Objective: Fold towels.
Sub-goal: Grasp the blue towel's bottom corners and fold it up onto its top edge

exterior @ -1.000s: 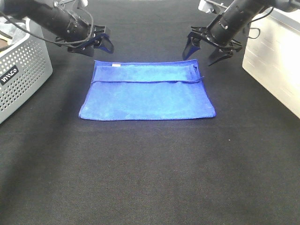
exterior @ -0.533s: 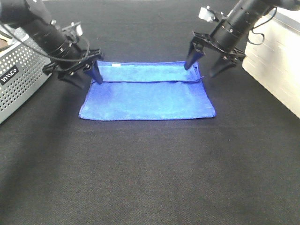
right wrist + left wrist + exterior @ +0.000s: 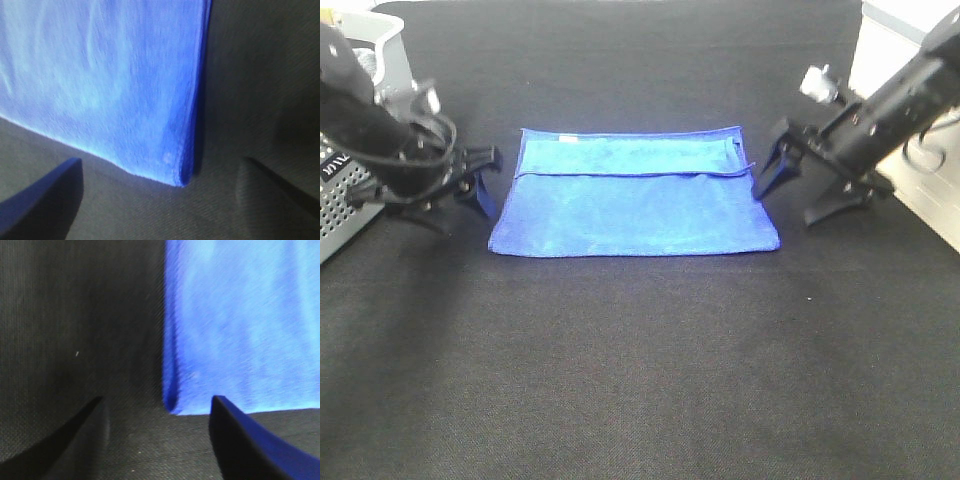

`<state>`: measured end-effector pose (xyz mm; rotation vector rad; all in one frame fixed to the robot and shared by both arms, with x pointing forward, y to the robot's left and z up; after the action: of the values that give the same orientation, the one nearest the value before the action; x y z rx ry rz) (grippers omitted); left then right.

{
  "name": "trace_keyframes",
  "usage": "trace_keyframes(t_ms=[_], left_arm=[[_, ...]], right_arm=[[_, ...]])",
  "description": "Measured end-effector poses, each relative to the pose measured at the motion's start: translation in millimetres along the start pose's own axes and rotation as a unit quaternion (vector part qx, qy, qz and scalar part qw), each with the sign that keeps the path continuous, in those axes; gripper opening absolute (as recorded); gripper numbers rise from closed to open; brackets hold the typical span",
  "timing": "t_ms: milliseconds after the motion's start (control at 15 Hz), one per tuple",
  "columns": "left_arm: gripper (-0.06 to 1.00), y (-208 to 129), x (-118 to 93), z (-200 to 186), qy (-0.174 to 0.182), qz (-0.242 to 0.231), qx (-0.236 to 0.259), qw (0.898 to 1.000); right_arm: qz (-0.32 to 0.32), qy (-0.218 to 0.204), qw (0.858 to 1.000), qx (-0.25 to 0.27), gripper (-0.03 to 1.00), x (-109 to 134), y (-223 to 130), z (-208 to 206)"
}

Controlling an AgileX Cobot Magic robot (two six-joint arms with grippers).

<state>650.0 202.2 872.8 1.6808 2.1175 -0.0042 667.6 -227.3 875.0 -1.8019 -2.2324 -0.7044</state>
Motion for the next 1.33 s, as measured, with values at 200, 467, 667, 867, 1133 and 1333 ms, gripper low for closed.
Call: trace_keyframes(t_ms=[200,467,667,867,1133,1333], left_arm=[[0.71,-0.7,0.1,13.6,-0.014,-0.040,-0.002,0.999],[0.73,-5.2,1.9,35.7,-0.027,-0.051,0.006,0.998],[0.65,-2.5,-12.1,46.3,-0.050,-0.037,0.013,0.998],[0.52,-3.9,-28.5,55.4,-0.062,-0.027,0.018,0.998],[0.02,-9.3,-28.1,58.6,-0.061,-0.022,0.036,0.997],[0.01,-12.7,-32.5,40.9,-0.060,0.012,0.058,0.996]], right_arm=[[-0.007,-0.008,1.000,-0.012,0.79,1.3,1.8,6.1],[-0.001,-0.010,1.000,-0.009,0.78,-9.8,-0.6,26.5],[0.000,0.022,1.000,-0.022,0.74,-4.1,2.0,36.5],[0.002,0.032,0.999,-0.026,0.68,6.1,3.9,47.7],[0.033,0.029,0.999,-0.020,0.19,0.8,1.4,54.8],[0.055,0.049,0.997,0.012,0.00,-2.8,-8.3,50.5]])
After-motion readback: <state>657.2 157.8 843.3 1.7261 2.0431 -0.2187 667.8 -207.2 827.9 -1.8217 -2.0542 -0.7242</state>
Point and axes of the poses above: a point on each arm's last joint axis where the gripper is mounted, z pointing out along that axis toward the gripper, x along the wrist's bending axis when the last joint is at zero, y = z × x, the point moved 4 cm from there along z, pointing out along that axis toward the gripper, and after that the axes turned 8 degrees about -z, right-handed, at the moved point
